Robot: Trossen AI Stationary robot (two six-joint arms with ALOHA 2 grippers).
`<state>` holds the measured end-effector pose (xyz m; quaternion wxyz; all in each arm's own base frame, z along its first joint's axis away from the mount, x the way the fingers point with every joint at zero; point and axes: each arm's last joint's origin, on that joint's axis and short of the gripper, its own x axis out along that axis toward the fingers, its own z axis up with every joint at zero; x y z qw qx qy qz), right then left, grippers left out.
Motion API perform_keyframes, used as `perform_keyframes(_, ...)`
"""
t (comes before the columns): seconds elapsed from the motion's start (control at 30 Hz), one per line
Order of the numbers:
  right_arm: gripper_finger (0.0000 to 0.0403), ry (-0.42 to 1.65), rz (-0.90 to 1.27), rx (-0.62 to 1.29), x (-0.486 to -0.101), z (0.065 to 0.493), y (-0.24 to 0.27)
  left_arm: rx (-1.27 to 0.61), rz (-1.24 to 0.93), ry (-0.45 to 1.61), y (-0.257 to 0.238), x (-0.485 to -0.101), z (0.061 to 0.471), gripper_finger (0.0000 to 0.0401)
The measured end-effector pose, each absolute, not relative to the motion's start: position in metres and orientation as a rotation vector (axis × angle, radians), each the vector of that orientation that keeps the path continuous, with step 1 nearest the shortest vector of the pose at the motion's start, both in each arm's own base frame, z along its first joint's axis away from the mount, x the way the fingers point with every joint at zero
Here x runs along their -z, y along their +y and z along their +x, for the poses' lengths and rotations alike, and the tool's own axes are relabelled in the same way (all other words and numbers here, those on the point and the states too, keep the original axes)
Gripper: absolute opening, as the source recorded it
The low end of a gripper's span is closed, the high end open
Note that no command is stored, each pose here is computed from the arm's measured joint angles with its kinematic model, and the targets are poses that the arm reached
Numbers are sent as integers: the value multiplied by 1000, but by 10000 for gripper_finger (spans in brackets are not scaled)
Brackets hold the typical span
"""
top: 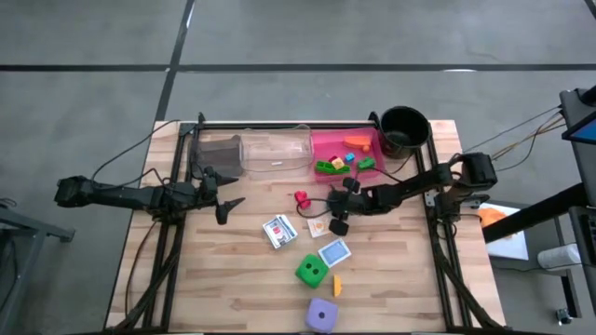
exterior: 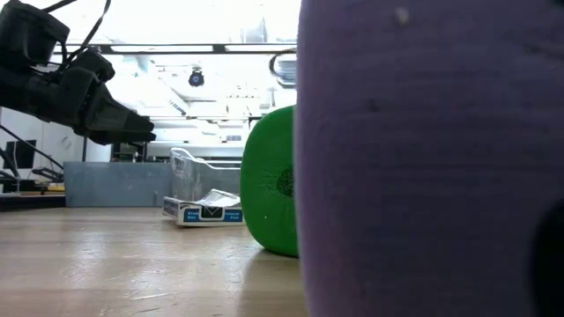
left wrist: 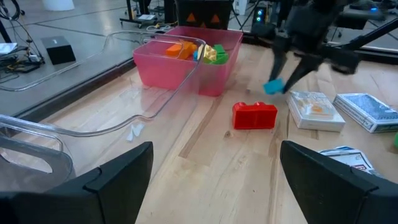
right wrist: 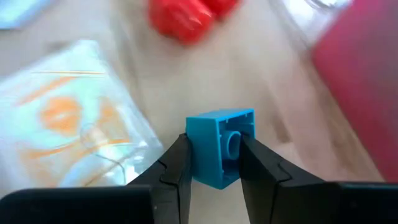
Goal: Pick & Place Toys
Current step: Put the blue game piece into the pink bin
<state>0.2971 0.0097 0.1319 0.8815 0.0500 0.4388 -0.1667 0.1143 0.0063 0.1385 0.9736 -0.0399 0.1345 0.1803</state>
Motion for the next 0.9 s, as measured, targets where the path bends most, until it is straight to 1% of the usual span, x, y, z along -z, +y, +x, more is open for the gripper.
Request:
perform_keyframes(0.1, 92, 818, 85, 276, -151, 298, 18, -364, -81, 272, 6, -138, 114, 351)
perform_keyframes(0.17, 92, 740, 75, 222, -157, 299, 23, -364, -81, 271, 6, -138, 114, 351)
perform_keyframes(0.3, 92, 570, 82, 96, -158, 298, 27, -364, -81, 272, 6, -138, 114, 351)
perform_keyframes(0.4, 92, 484, 55, 85, -152, 291, 23, -364, -81, 271, 6, -138, 114, 351)
perform_keyframes(0.5, 92, 485, 39, 135, -145, 280, 8, -364, -81, 271, 6, -138, 114, 351)
perform_keyframes(0.67, 92, 445, 47, 287, -151, 265, -29, -364, -81, 271, 6, -139, 114, 351)
perform_keyframes(0.77, 92, 405, 37, 349, -162, 258, -49, -364, -82, 270, 6, -139, 114, 351)
perform_keyframes(0.9, 92, 432, 48, 454, -164, 247, -74, -365, -88, 268, 6, -139, 114, 351)
